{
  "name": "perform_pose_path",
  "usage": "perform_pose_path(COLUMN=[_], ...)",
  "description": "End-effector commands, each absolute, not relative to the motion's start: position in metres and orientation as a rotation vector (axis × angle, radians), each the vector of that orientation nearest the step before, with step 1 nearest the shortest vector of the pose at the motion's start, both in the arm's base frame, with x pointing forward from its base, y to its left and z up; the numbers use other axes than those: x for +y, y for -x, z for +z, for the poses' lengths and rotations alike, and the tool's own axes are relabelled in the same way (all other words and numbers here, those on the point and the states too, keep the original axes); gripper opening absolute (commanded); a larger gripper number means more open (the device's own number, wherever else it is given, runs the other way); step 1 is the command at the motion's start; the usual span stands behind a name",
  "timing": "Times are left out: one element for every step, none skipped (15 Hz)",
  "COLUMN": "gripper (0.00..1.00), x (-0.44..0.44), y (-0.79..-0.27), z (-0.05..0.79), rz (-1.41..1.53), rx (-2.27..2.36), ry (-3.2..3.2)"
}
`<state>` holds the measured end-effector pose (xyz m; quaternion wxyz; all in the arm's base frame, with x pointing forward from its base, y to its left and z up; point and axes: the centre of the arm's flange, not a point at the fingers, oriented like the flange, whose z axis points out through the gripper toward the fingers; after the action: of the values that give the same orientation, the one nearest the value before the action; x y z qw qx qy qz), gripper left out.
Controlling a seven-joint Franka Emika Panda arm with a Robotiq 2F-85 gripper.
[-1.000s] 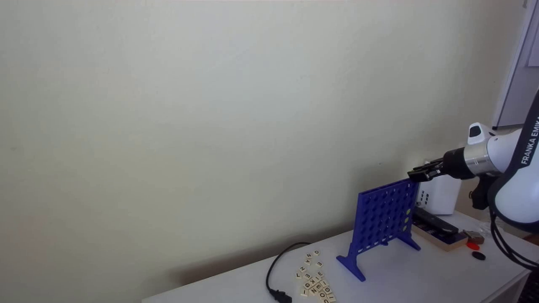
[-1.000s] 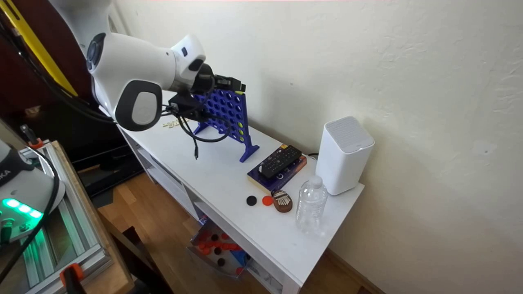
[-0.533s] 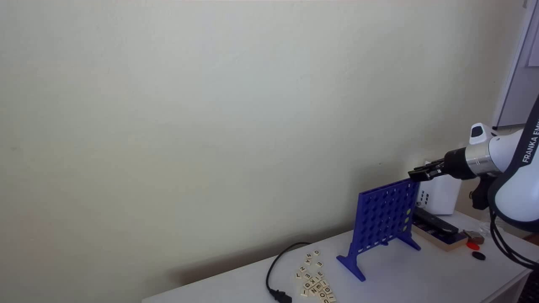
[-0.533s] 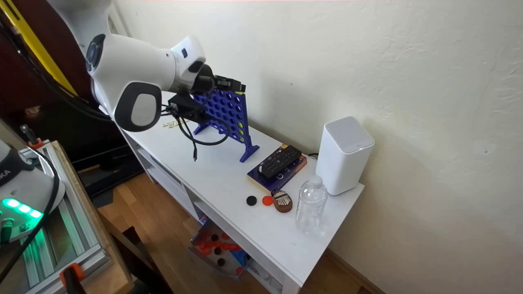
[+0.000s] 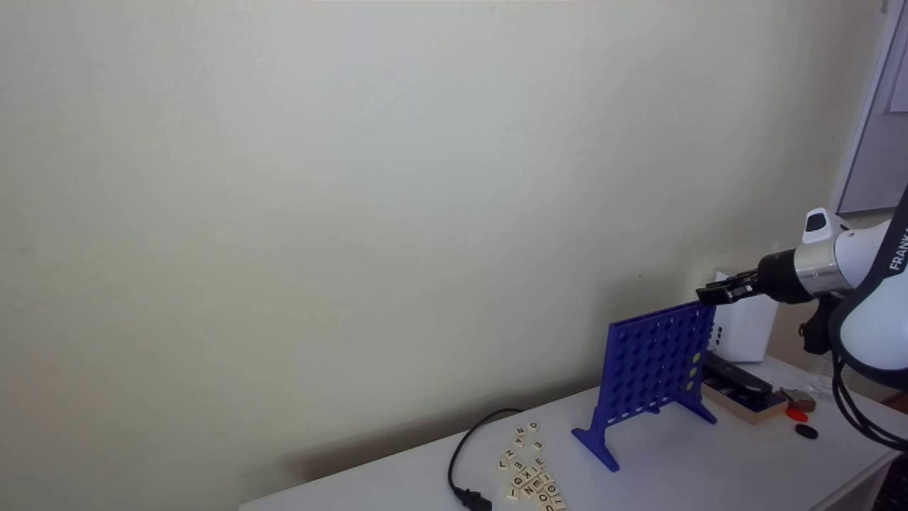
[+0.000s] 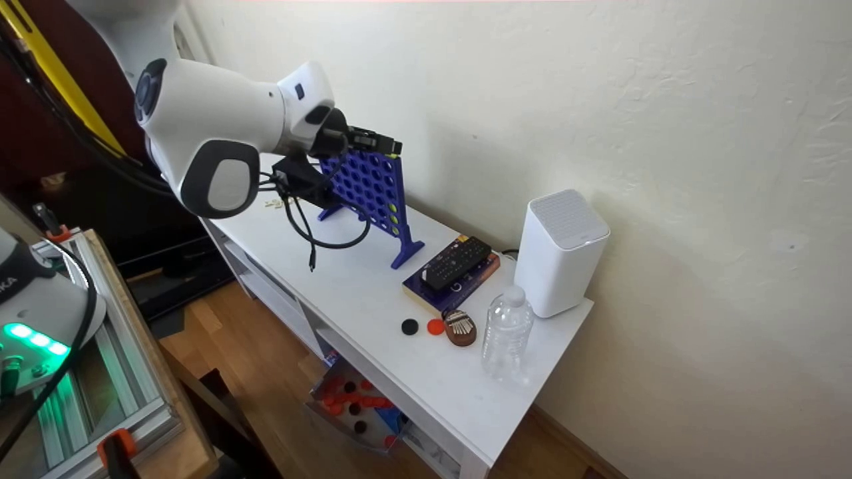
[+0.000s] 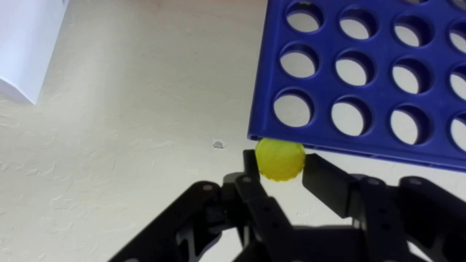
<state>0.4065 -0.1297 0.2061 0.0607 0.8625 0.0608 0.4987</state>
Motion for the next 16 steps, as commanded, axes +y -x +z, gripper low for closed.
perform_pose_path(gripper=[0.13, 0.13, 0.13, 0.13, 0.13, 0.13, 0.13, 0.13, 0.13, 0.13, 0.13, 0.13, 0.13, 0.13, 0.13, 0.13], x=[-0.124, -0.123, -0.123, -0.123, -0.122, -0.122, -0.122, -0.122, -0.122, -0.123, -0.123, -0.124, -0.125, -0.125, -0.125, -0.125], y=[-0.388, -0.388, -0.387, -0.387, -0.386, -0.384, -0.382, -0.38, -0.377, -0.374, -0.372, -0.369, -0.368, -0.367, -0.366, -0.366], z=[0.187, 0.187, 0.187, 0.188, 0.189, 0.19, 0.191, 0.193, 0.194, 0.195, 0.195, 0.195, 0.195, 0.195, 0.195, 0.194], rz=[1.512, 1.51, 1.51, 1.51, 1.515, 1.518, 1.524, 1.528, 1.527, 1.522, 1.524, 1.525, 1.526, 1.53, 1.538, 1.541], rx=[0.205, 0.209, 0.212, 0.212, 0.213, 0.208, 0.204, 0.201, 0.19, 0.178, 0.168, 0.162, 0.155, 0.143, 0.141, 0.135], ry=[-2.607, -2.609, -2.608, -2.611, -2.612, -2.612, -2.613, -2.615, -2.614, -2.615, -2.617, -2.619, -2.62, -2.615, -2.61, -2.603])
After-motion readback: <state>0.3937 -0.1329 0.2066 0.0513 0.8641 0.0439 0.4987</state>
